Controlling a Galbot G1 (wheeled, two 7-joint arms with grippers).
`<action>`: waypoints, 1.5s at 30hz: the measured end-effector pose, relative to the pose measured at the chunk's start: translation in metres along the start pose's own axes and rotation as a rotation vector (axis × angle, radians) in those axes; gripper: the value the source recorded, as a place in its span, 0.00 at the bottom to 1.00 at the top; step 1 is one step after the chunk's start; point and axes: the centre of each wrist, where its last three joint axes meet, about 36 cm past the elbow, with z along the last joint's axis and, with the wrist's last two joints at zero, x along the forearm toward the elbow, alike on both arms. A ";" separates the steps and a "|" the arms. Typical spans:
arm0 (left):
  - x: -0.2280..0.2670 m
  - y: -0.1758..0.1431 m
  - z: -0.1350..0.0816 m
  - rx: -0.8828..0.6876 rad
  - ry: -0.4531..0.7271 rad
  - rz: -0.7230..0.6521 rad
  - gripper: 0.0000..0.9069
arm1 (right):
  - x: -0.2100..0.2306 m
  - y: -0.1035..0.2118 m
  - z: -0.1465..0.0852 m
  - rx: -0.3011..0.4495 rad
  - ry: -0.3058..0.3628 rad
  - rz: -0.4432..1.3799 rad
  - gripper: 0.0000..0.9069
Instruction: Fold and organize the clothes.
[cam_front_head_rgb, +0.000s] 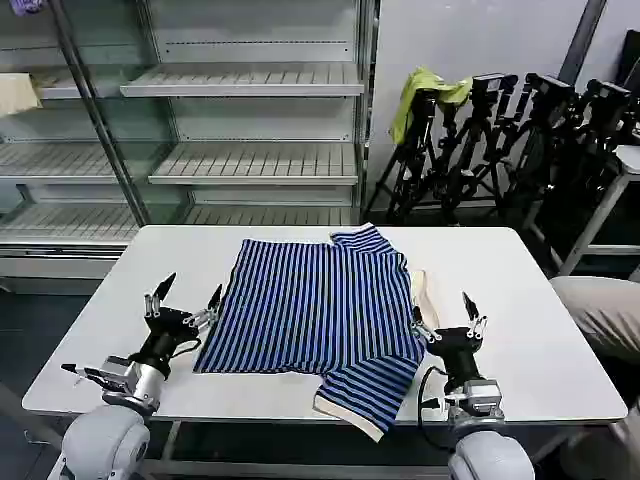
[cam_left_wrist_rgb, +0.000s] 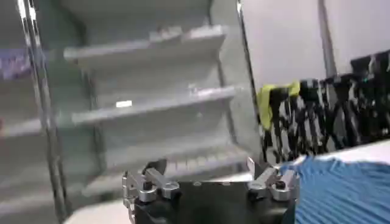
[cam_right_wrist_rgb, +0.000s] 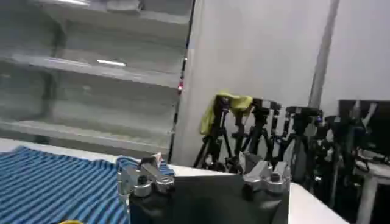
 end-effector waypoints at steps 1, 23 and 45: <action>0.002 0.000 0.001 0.003 0.016 0.001 1.00 | 0.004 0.002 0.001 0.000 0.010 -0.005 1.00; 0.039 -0.011 0.006 0.072 0.348 0.024 1.00 | 0.066 0.035 0.012 0.016 0.219 -0.072 1.00; 0.038 0.003 0.011 0.126 0.426 -0.003 1.00 | 0.088 0.051 0.020 -0.002 0.331 -0.084 1.00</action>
